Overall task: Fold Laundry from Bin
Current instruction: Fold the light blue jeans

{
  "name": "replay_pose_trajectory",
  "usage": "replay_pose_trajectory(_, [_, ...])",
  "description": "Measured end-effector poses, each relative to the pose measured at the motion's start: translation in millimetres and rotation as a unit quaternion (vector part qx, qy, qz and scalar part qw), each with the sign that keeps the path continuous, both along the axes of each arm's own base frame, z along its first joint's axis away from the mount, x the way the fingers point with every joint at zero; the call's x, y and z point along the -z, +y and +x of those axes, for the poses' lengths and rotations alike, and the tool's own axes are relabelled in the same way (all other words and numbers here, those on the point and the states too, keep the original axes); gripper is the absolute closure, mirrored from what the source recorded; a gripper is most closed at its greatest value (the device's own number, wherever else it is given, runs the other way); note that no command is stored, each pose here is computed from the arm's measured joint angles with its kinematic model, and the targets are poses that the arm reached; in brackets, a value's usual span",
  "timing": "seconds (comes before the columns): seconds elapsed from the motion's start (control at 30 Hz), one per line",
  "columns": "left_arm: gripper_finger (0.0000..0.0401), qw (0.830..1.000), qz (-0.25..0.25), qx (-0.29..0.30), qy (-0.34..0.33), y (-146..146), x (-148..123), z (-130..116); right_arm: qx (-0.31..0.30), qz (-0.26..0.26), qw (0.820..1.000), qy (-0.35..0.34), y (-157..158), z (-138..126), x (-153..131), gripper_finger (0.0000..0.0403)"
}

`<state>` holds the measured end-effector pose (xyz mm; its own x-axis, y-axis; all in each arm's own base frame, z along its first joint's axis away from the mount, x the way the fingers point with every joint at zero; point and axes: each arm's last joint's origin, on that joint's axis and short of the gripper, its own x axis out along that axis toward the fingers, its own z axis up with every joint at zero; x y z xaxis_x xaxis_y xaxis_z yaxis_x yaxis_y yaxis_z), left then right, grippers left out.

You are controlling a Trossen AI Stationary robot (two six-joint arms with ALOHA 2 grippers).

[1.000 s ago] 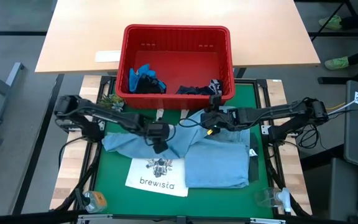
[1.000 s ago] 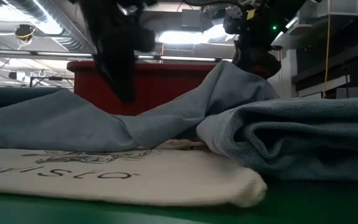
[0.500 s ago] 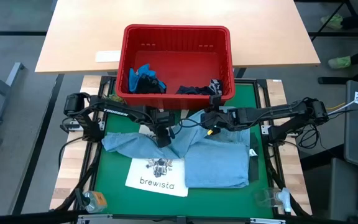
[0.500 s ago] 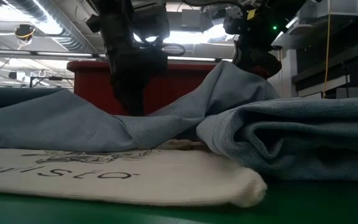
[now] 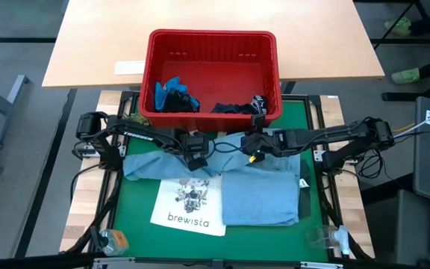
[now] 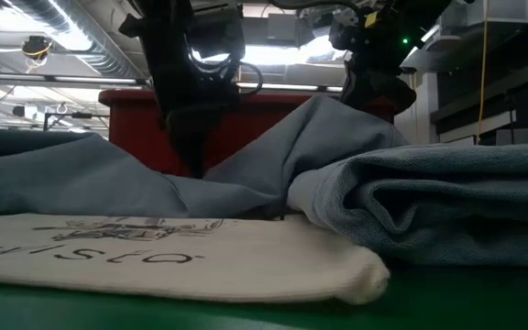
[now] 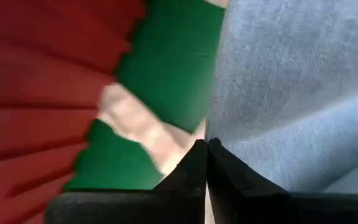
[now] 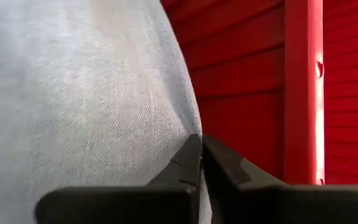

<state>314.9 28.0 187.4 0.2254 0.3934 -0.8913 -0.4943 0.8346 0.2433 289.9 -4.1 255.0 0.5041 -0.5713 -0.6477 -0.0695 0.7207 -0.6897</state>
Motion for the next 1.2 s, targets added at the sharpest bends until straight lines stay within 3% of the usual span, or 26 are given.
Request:
replay_pose_trajectory(0.27, [0.0401, 0.997, 0.063, -0.035, 0.002, 3.8, -1.4, -2.0, -0.01, -0.008, 1.0, 0.01, 0.0, 0.1, -1.9, 0.0276])
replay_pose_trajectory(0.4, [0.0401, 0.996, 0.083, -0.041, 0.002, 4.9, -2.0, -2.2, -0.037, 0.001, 0.999, 0.017, 1.3, 2.9, -18.2, 0.0239])
replay_pose_trajectory(0.53, [0.0401, 0.996, 0.084, -0.041, 0.003, 5.0, -2.0, -2.3, -0.08, 0.117, 0.99, -0.007, 7.6, 6.0, -40.1, 0.0229])
replay_pose_trajectory(0.67, [0.0401, 0.996, 0.084, -0.041, 0.003, 4.8, -2.1, -2.3, -0.136, 0.264, 0.955, -0.017, 24.7, 5.8, -49.2, 0.0228])
replay_pose_trajectory(0.77, [0.0401, 0.996, 0.08, -0.04, 0.003, 4.6, -2.0, -2.3, -0.172, 0.315, 0.933, -0.007, 50.4, 2.9, -48.1, 0.0228])
replay_pose_trajectory(0.83, [0.0401, 0.996, 0.08, -0.039, 0.003, 4.4, -2.1, -2.3, -0.184, 0.316, 0.931, 0.001, 68.8, -0.9, -42.2, 0.0228])
replay_pose_trajectory(0.93, [0.0401, 0.996, 0.079, -0.038, 0.002, 3.5, -2.1, -2.2, -0.165, 0.281, 0.945, 0.018, 91.4, -11.2, -24.9, 0.0228])
replay_pose_trajectory(1.07, [0.0401, 0.996, 0.078, -0.037, 0.003, 3.4, -2.0, -2.2, -0.099, 0.233, 0.967, 0.024, 105.8, -27.7, 7.1, 0.0228])
replay_pose_trajectory(1.2, [0.0401, 0.996, 0.078, -0.035, 0.003, 3.4, -2.0, -2.2, -0.028, 0.244, 0.969, 0.026, 105.7, -42.1, 40.8, 0.0228])
